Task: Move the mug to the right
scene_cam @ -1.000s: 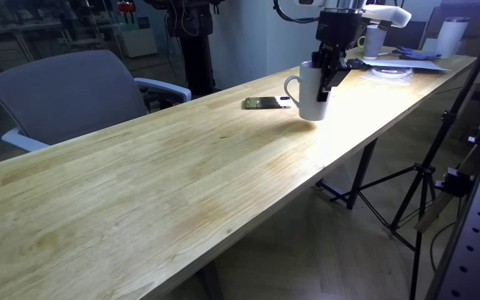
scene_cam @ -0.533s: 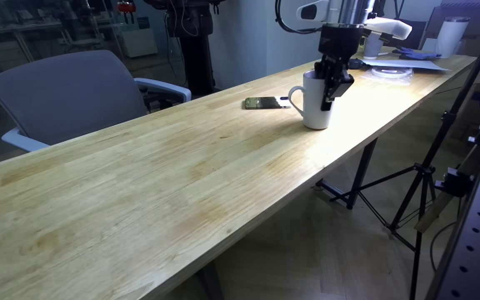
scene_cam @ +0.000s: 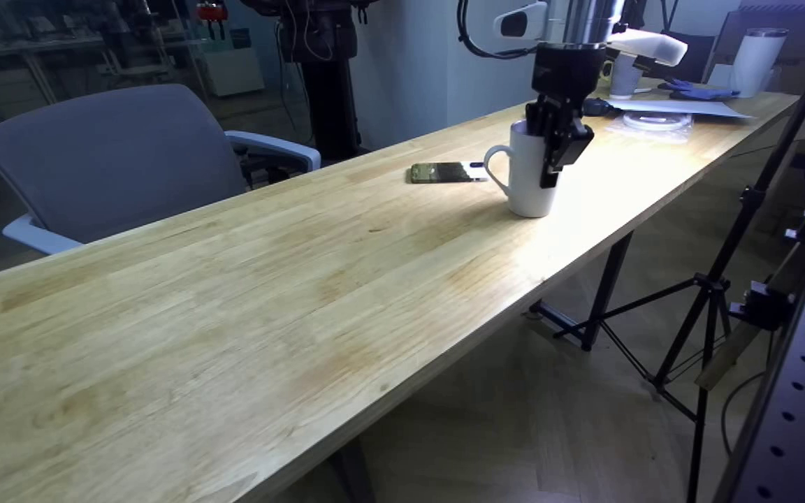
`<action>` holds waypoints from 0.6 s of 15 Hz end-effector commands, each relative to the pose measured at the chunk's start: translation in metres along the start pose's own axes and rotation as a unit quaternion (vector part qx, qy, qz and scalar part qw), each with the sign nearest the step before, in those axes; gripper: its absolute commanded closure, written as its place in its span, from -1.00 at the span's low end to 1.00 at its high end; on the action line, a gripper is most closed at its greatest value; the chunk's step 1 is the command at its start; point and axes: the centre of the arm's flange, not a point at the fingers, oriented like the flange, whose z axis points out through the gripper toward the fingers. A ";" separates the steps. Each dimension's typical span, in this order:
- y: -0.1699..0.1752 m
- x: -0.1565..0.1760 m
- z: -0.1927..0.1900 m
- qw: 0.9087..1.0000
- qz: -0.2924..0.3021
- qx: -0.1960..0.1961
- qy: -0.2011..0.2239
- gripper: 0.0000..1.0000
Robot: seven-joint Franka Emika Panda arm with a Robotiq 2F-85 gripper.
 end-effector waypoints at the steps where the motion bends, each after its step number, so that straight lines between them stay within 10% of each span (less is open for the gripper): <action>1: 0.008 0.005 -0.004 1.000 0.014 -0.016 -0.014 -0.10; 9: 0.016 0.015 -0.009 0.999 0.035 -0.027 -0.032 -1.00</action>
